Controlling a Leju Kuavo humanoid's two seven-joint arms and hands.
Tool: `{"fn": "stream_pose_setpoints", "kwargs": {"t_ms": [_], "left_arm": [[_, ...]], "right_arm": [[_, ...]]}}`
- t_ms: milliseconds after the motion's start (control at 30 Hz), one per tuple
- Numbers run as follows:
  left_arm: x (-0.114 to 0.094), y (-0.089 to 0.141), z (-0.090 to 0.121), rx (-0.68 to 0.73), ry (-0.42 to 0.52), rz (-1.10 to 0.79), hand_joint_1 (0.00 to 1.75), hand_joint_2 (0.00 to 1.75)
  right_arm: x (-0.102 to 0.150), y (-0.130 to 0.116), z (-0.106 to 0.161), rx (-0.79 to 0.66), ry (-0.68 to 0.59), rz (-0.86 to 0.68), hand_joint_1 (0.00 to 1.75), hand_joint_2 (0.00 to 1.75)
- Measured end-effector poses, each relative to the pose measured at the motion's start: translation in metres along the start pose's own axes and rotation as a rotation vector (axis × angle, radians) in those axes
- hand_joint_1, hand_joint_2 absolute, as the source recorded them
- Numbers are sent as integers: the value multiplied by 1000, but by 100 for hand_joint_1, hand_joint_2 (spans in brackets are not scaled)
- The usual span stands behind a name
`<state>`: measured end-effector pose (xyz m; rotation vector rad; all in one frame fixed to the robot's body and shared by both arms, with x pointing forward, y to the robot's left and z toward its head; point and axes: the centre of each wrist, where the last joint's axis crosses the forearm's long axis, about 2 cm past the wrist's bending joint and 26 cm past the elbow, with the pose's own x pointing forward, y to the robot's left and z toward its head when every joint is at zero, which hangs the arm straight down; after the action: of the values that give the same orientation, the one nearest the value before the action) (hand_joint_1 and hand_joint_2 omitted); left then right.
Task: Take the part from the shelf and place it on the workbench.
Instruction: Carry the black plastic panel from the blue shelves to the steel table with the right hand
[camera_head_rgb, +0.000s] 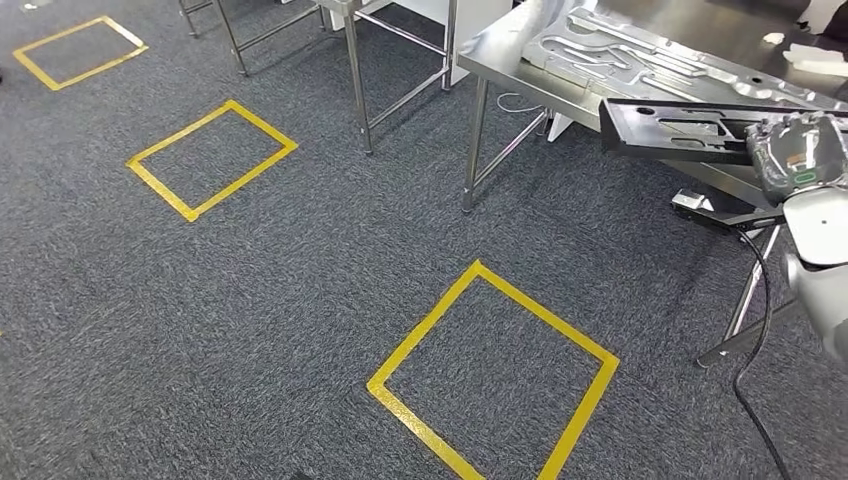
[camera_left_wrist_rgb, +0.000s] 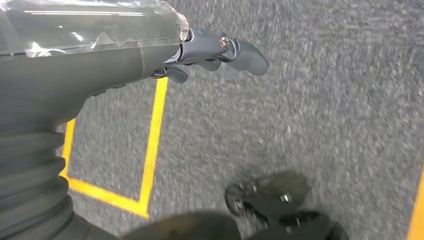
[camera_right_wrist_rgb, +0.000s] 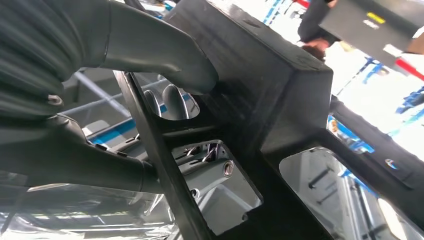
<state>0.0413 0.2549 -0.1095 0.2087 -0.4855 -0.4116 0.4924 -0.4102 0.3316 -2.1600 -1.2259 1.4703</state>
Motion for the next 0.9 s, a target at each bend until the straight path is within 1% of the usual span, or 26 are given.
{"fn": "stream_pose_setpoints", "kwargs": {"t_ms": [100,400,800,900], "left_arm": [[0,-1,0,-1,7,1,0,175],[-1,-4,2,-5,17,18,0,175],[1,-5,2,-5,25,18,0,175],[0,-5,2,-4,27,18,0,175]], "right_arm": [[-1,-2,-2,-7,14,6,175,175],[7,-4,-3,-21,26,11,175,175],[11,7,9,-1,-10,-2,175,175],[7,11,14,9,-18,4,175,175]]}}
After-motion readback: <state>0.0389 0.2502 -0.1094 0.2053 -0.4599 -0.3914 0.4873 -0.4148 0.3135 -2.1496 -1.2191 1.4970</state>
